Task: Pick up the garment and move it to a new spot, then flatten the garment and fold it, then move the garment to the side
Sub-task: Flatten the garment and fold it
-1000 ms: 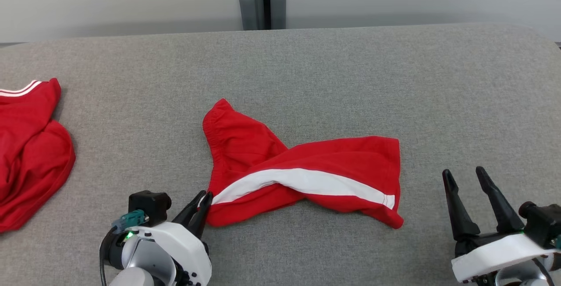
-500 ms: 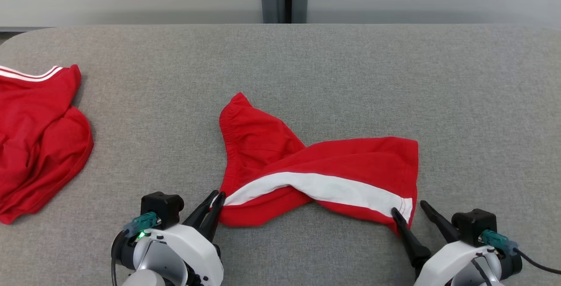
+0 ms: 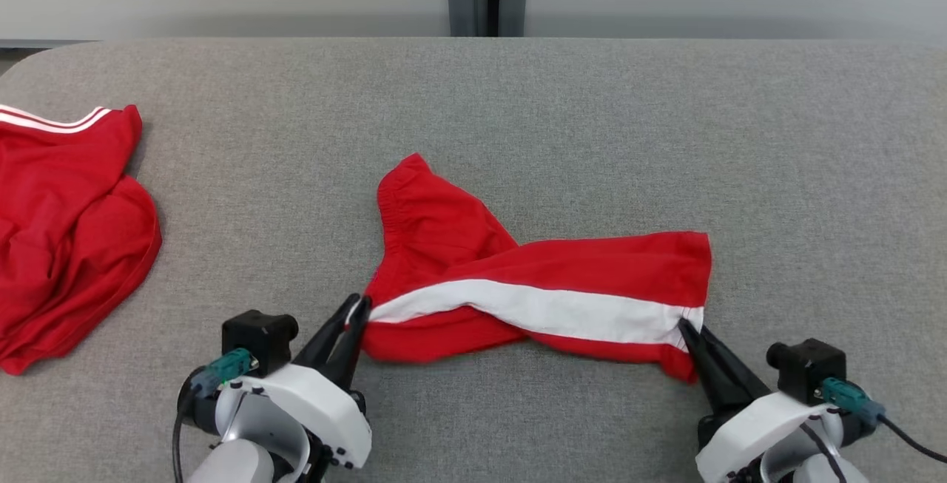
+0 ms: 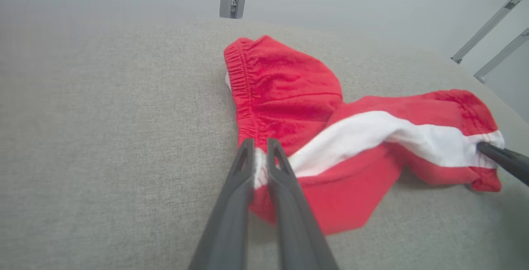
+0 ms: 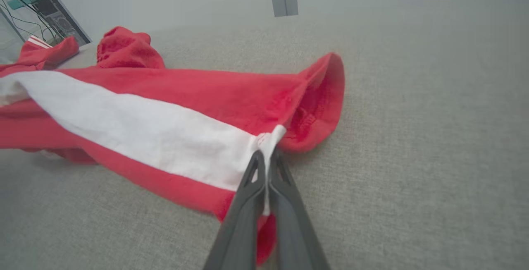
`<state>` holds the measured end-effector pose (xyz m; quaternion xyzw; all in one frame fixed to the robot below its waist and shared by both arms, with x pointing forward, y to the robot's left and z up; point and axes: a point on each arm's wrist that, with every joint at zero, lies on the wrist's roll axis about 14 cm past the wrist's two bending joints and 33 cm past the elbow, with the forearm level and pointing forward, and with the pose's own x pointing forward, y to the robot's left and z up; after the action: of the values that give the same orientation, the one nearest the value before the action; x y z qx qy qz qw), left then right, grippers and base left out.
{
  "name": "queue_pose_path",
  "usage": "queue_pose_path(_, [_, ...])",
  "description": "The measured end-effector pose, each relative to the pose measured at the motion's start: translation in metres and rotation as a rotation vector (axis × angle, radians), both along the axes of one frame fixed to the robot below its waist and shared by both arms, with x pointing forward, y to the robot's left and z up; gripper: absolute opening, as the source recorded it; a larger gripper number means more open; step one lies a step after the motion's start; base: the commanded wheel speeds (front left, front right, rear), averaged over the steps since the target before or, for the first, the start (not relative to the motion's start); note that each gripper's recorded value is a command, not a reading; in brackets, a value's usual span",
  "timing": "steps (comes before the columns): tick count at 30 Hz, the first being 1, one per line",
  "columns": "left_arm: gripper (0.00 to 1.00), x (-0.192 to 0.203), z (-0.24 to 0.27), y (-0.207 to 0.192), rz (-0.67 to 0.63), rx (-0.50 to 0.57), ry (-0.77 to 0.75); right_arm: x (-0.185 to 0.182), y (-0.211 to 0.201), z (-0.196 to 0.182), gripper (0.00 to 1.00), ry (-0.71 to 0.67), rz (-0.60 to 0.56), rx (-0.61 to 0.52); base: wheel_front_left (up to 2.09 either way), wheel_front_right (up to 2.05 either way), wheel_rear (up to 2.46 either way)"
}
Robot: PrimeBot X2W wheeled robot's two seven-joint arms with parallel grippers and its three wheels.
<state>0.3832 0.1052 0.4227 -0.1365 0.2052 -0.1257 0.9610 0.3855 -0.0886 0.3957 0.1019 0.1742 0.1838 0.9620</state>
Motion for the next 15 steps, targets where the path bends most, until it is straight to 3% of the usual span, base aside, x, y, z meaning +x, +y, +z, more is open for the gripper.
queue_pose_path(8, [0.00,0.035,0.072,0.012,0.049,0.019,-0.275,0.035,-0.022,0.070,0.00,-0.247,-0.065,0.044,0.00,0.00,0.00])
queue_pose_path(15, [0.00,0.054,0.161,0.014,0.074,0.017,-0.575,0.058,-0.040,0.165,0.00,-0.525,-0.084,0.058,0.00,0.00,0.00])
